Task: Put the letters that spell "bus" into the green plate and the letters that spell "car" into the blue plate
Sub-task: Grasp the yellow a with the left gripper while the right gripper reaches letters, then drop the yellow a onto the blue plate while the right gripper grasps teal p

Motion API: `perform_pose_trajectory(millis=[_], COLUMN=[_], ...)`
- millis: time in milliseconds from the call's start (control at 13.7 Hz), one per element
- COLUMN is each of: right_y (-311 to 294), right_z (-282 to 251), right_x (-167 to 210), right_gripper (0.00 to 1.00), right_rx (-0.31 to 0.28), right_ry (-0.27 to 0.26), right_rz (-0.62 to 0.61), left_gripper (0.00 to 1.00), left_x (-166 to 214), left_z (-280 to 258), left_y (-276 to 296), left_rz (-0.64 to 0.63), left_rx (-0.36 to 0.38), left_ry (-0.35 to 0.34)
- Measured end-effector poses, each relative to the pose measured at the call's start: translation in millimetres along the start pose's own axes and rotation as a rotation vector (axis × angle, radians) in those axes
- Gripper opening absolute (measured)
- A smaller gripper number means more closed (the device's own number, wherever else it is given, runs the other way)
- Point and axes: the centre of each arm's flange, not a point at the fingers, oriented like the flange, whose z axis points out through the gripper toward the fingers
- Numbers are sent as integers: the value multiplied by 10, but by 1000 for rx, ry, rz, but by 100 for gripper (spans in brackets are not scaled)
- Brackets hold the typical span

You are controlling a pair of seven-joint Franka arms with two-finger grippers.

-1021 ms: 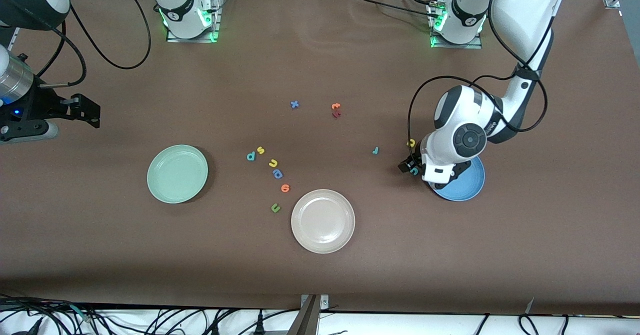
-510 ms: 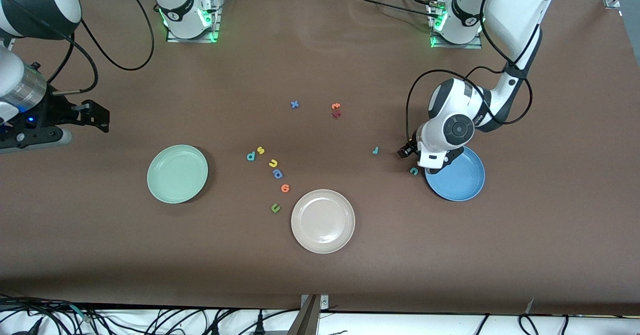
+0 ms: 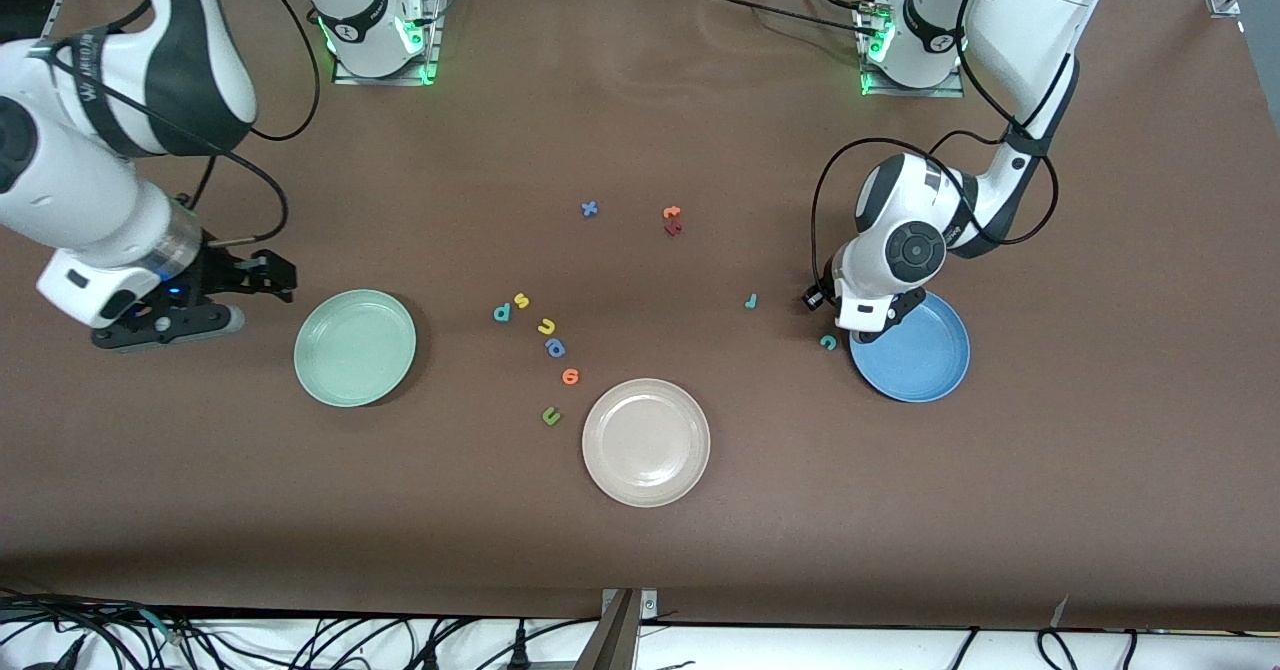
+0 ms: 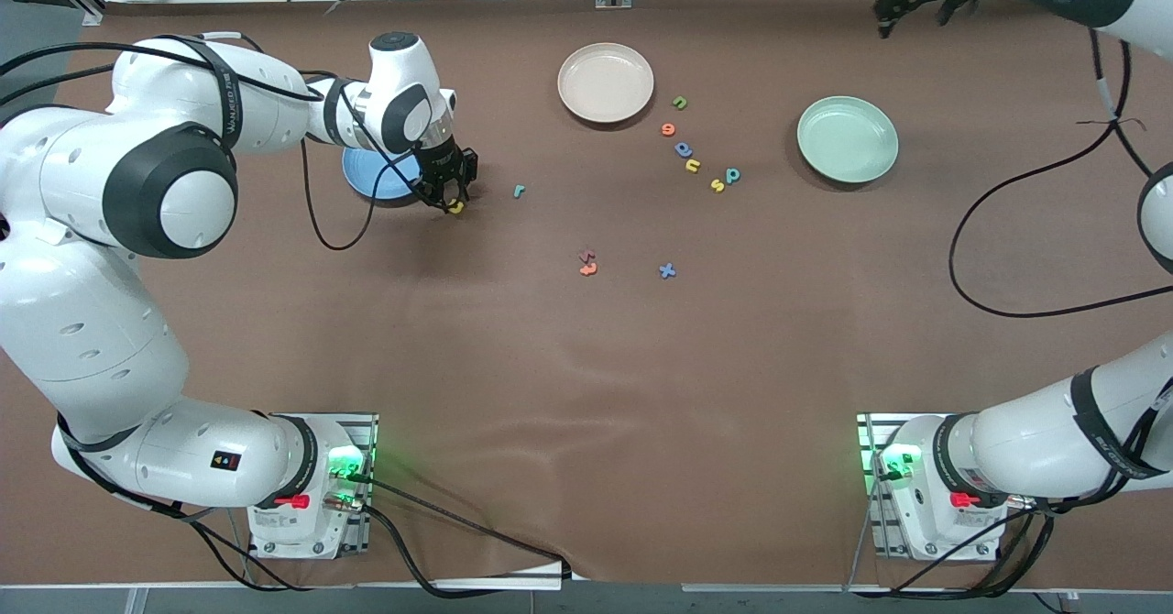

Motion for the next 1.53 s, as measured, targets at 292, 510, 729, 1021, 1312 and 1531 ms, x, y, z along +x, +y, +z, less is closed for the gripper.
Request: perform_pose_trajectory(millis=[292, 510, 729, 1021, 1312, 1531], right_y=[-711, -1085, -1396, -1722, -1826, -1908], right_z=[492, 1028, 1355, 1704, 2189, 2519], right_x=[-143, -346, -479, -499, -467, -472], right_gripper=[100, 100, 100, 100, 100, 100], right_rx=[31, 58, 74, 109, 160, 196], right_ry=[13, 21, 7, 23, 54, 74], right_rz=[82, 146, 211, 271, 310, 333], left_gripper=[48, 29, 29, 29, 29, 29], left_x=[-1, -1, 5, -4, 172, 679], left_z=[42, 26, 9, -389, -1091, -1128], left_y=[-13, -8, 2, 44, 62, -214], left_rz=[-5, -5, -5, 0, 6, 65], left_rx=[-10, -17, -21, 2, 26, 29], left_ry=[7, 12, 15, 3, 27, 35])
